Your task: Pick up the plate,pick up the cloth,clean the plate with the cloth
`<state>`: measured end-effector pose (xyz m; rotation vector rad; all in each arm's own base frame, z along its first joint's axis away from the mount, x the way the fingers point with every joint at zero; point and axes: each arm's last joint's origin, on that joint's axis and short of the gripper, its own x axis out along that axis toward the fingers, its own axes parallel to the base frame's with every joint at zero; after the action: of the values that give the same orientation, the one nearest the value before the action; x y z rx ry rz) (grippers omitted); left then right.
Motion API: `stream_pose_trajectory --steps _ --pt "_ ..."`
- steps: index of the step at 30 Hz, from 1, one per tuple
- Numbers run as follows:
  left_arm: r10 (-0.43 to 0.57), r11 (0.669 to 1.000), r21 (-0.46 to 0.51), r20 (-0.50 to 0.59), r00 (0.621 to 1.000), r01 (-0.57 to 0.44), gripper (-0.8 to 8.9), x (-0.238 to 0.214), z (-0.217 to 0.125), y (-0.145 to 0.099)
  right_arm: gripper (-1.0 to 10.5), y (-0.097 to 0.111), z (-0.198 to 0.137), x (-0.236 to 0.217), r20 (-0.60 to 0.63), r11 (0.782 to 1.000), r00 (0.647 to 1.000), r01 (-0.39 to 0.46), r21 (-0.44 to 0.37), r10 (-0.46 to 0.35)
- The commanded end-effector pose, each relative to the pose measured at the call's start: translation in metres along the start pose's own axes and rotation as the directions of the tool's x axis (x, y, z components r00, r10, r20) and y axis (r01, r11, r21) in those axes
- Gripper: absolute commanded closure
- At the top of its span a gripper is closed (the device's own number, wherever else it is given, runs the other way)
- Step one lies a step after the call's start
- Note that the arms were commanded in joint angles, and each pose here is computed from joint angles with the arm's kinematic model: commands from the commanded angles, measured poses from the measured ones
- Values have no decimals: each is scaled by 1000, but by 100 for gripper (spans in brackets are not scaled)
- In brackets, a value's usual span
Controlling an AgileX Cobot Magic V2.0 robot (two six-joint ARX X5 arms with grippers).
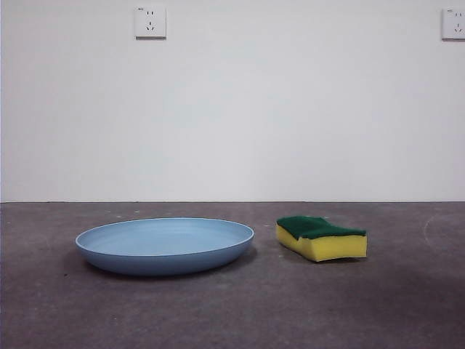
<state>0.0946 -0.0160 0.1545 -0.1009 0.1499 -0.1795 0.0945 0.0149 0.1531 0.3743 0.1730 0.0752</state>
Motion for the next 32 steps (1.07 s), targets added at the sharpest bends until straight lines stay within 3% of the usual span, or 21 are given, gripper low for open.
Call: stream_pose_trajectory --steps 1,5,9,12,20,26,30,32 --pt "-55 997 -43 19 998 56 819 -1 4 -2 951 3 3 -1 1 992 998 -56 110 56" --pt "-54 992 -109 47 997 59 819 -9 25 -4 958 11 20 -6 -15 985 992 -120 123 122" --pt "-57 991 -119 78 995 66 819 -19 53 -8 958 22 42 -10 -89 983 987 -122 137 134" --pt "-56 991 -118 70 996 64 819 -21 73 -10 958 31 62 -10 -144 988 980 -121 99 134" --pt "-70 994 -89 -128 989 59 819 1 113 -15 957 57 117 6 -306 987 944 -146 -63 120" --pt "-137 990 -83 -337 932 115 816 29 132 -18 939 73 153 27 -445 970 893 -161 -183 64" --pt "-149 988 -97 -415 898 119 805 50 139 -19 704 80 167 43 -511 966 859 -159 -204 34" --pt "-150 988 -103 -424 893 117 697 57 140 -19 554 82 170 50 -525 967 851 -156 -203 27"
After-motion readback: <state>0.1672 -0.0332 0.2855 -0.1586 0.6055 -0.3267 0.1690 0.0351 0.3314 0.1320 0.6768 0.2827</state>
